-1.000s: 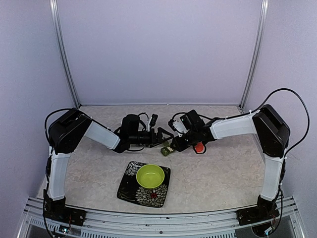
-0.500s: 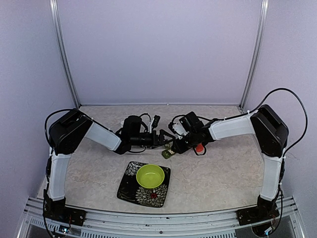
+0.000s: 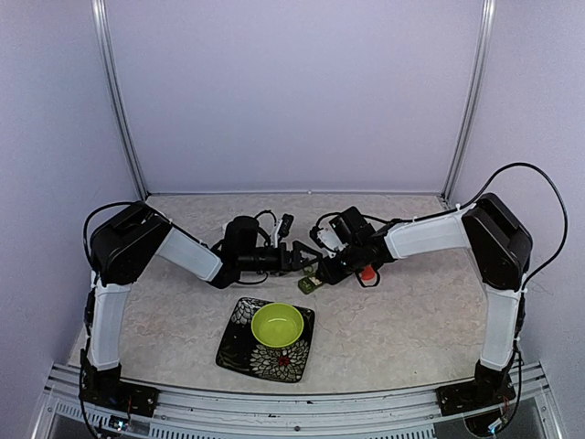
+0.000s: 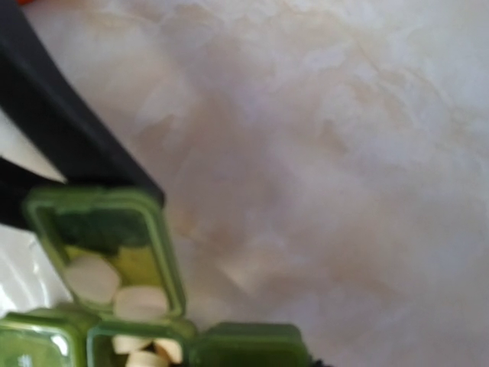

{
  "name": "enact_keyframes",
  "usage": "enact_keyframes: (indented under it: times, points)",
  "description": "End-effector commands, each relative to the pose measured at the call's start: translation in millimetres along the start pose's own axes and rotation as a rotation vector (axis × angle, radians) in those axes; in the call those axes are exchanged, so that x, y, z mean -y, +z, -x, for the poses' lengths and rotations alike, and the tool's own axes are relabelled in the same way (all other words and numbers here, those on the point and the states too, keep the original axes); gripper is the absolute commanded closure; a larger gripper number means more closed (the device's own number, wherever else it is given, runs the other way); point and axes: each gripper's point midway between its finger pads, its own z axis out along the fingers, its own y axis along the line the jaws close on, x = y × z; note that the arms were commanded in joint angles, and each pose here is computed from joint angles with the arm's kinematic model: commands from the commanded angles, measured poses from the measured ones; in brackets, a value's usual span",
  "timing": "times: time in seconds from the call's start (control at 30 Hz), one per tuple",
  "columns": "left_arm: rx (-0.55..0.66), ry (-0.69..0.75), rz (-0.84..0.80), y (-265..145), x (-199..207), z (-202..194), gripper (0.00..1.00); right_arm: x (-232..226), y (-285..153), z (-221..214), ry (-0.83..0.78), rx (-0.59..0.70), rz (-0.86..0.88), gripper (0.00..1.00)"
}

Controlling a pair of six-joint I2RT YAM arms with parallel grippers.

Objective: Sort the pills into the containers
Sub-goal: Close the lid of the pill container.

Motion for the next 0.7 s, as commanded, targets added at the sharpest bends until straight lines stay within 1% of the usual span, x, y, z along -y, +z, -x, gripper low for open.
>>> enact_keyframes:
  times: [0.0,0.23,0.67]
  points:
    - [-0.036,0.051,-0.122,1.9,37.5,-12.3,0.01,5.4,6.2,3.7,0.010,0.003,-0.028,0.73]
    - [-0.005,0.009,-0.161,-6.3,32.7,-8.7,0.01,7.1,4.7,1.2,0.004,0.009,-0.027,0.73]
    - [-0.029,-0.005,-0.166,-5.6,23.7,-18.3,0.01,9.7,2.3,4.5,0.005,0.019,-0.018,0.73]
